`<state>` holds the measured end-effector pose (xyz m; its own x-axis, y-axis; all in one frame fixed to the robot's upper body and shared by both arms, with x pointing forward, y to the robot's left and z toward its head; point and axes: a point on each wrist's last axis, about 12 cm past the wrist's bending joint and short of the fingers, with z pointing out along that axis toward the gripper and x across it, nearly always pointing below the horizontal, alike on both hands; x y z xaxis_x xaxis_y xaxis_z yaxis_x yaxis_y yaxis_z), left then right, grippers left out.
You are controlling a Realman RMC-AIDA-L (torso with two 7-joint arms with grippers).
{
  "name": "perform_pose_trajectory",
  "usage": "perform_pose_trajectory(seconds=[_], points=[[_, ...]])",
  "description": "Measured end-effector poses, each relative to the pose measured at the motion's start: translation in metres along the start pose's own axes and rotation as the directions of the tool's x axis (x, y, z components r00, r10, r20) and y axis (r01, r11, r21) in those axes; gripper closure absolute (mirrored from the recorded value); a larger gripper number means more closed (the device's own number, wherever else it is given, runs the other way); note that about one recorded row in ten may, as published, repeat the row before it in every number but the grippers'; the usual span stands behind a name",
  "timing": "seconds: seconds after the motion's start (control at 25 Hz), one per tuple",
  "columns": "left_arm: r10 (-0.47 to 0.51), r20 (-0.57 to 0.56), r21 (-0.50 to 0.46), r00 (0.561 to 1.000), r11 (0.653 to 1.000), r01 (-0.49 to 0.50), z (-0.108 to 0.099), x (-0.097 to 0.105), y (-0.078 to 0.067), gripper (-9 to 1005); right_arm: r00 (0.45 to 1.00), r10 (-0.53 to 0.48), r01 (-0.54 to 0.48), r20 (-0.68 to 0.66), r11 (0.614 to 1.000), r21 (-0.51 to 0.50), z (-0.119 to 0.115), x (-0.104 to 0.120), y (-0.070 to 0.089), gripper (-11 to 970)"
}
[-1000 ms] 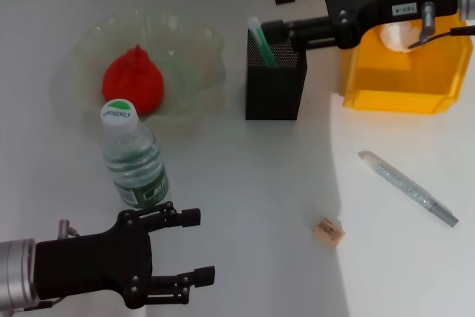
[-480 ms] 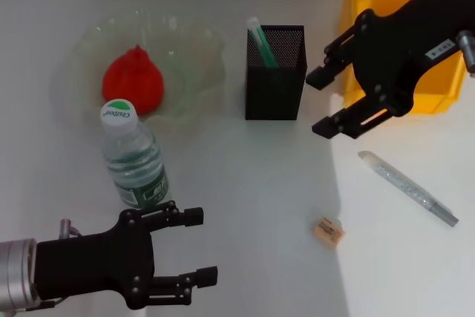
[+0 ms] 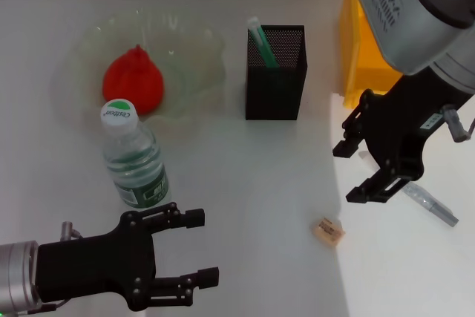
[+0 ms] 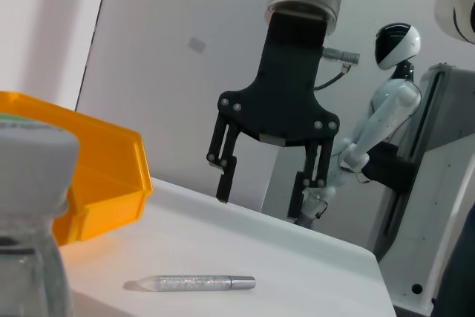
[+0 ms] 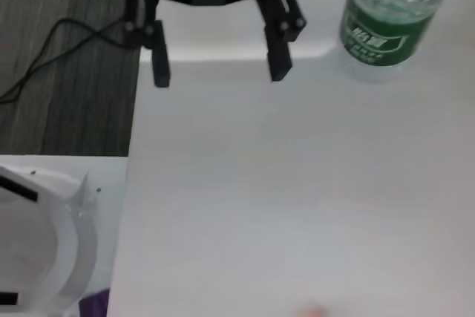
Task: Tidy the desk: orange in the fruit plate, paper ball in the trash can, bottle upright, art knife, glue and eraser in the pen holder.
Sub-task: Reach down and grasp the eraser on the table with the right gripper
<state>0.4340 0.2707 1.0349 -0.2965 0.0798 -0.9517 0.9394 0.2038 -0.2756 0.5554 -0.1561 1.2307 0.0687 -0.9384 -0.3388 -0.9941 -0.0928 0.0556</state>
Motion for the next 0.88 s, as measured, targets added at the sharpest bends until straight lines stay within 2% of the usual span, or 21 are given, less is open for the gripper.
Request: perform_pose_trajectory(seconds=[0.44,0.6,0.88], points=[[-0.013,0.011,-0.023,1.0,1.0,0.014,-0.002,0.003,-0.001,154,0.988,-0.149,0.148,-0.025,0.988,-0.053,0.027,0.006,-0.004,374],[-0.018,0.017,-0.043,1.0,0.999,0.019,-0.004,0.004,0.0,154,0.966,-0.242,0.236,-0.088,0.969,-0.079,0.038,0.004,-0.006,378],[-0.02,0.015,-0.071,1.0,0.997,0.021,-0.006,0.006,0.001,154,0.931,-0.338,0.322,-0.136,0.938,-0.128,0.054,0.003,-0.009,386]])
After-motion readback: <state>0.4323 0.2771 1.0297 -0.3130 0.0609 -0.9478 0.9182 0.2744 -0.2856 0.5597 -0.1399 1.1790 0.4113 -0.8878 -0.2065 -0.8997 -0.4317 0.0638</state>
